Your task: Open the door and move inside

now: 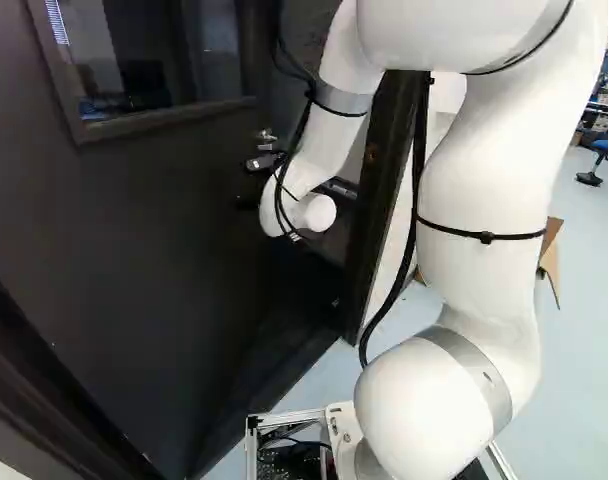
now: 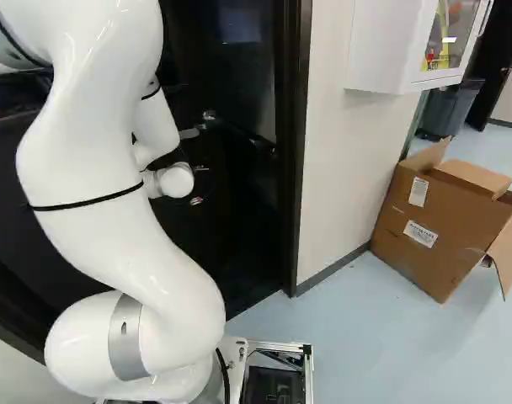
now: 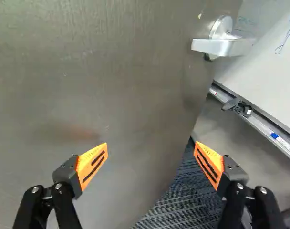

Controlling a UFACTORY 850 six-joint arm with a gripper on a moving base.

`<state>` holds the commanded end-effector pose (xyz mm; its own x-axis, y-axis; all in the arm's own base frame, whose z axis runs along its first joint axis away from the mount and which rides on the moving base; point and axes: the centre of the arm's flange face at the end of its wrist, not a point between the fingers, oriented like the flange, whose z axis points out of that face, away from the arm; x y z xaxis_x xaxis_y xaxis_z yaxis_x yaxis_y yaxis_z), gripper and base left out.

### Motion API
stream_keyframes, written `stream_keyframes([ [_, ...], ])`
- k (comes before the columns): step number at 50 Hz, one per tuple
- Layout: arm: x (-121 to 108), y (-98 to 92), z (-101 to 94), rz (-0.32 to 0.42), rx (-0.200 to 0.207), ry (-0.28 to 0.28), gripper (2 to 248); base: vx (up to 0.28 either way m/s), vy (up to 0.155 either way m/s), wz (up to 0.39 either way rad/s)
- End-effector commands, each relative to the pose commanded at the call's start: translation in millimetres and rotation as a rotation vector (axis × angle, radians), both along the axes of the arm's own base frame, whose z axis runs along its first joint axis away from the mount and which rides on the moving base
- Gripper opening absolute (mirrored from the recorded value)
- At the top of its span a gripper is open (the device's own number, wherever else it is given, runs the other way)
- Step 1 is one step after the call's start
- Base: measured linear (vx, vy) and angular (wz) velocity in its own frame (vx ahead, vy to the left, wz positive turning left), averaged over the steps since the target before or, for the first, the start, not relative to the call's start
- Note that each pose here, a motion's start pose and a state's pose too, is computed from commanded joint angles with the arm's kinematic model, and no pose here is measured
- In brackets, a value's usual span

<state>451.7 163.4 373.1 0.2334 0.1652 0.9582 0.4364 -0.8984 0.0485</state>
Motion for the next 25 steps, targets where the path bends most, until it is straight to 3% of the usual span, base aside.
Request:
stream_keyframes([
  [25,7,31.1,-1.4,0.054,0.003,-0.007,247,0.000,0.000,0.000],
])
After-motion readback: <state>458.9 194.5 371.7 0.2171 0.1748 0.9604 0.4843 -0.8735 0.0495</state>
